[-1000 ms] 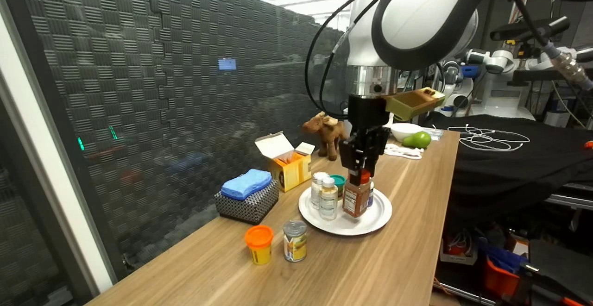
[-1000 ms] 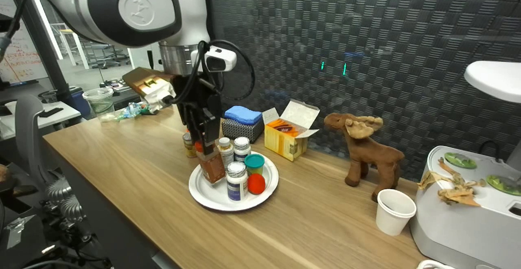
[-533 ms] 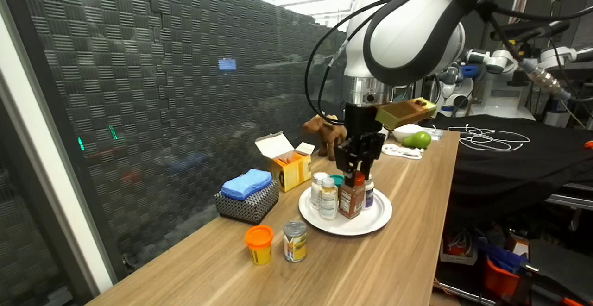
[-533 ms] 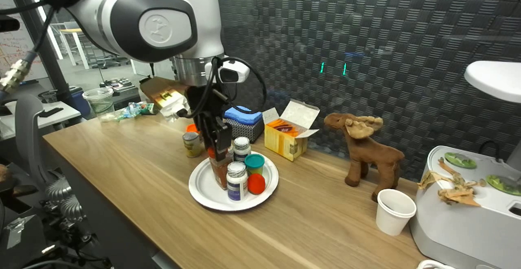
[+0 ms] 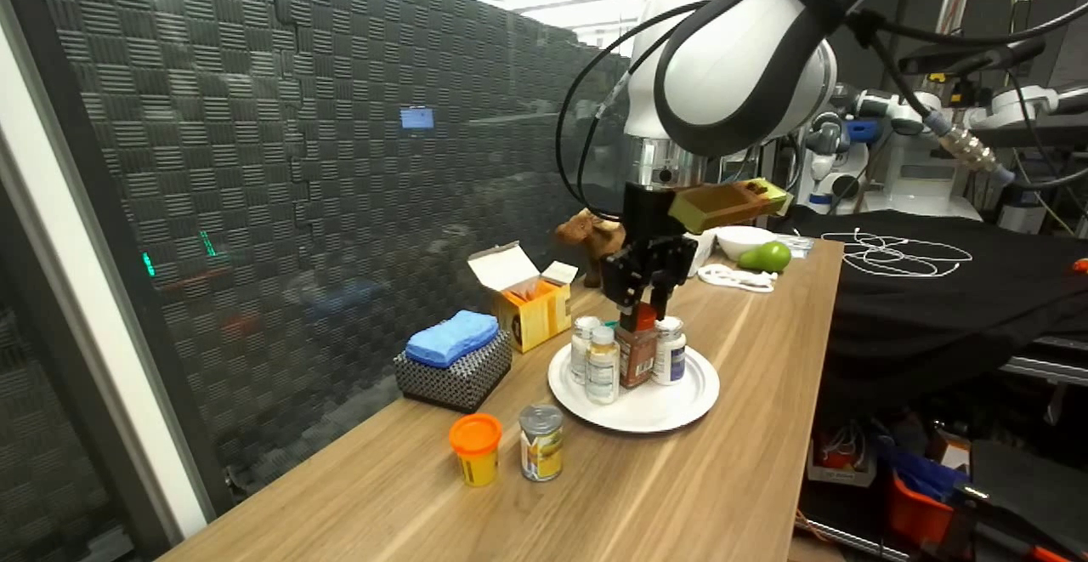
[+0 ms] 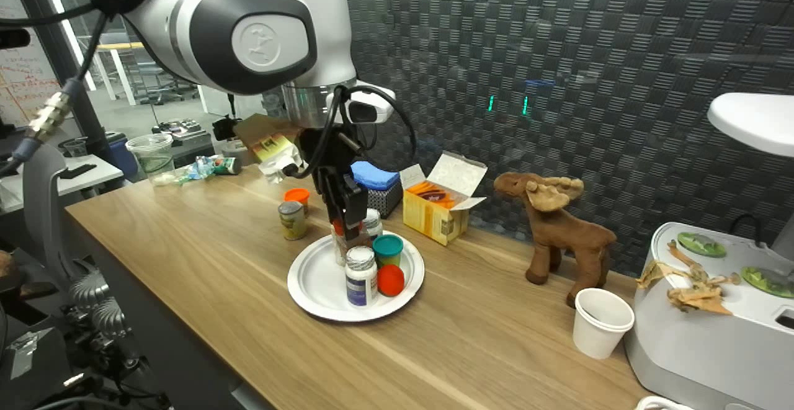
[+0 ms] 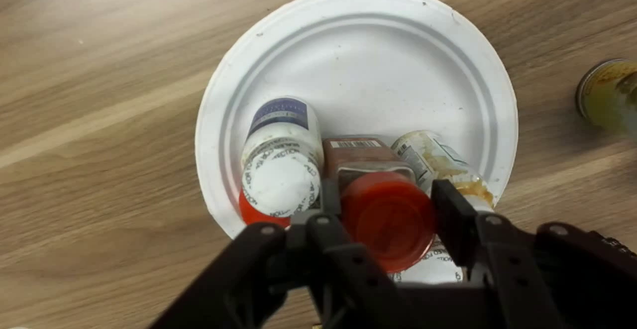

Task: Put the bottles and the orange plushie surrounding the white plate on the white plate

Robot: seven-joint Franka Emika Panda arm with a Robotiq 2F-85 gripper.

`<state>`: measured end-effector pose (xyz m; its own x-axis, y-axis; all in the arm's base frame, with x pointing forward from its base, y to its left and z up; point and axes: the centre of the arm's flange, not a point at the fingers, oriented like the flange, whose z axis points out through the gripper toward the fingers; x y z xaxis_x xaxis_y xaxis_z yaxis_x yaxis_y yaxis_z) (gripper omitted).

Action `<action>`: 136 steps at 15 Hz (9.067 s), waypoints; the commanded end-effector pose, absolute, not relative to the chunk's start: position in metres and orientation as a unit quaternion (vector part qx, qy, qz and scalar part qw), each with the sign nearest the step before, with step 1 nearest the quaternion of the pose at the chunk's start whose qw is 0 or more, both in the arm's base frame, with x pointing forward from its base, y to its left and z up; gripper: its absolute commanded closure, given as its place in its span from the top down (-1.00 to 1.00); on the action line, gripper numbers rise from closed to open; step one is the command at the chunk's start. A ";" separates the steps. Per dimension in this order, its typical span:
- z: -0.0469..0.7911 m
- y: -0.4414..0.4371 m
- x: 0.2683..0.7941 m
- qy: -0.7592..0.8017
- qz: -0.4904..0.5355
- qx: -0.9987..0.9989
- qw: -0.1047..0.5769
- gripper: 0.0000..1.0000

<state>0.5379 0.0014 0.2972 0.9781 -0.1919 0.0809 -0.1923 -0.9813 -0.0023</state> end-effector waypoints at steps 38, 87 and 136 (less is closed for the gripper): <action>0.271 0.241 0.590 0.412 0.009 0.911 0.009 1.00; 0.250 0.217 0.606 0.429 -0.042 0.902 -0.003 1.00; 0.388 0.117 0.533 0.052 0.060 0.996 0.029 -0.43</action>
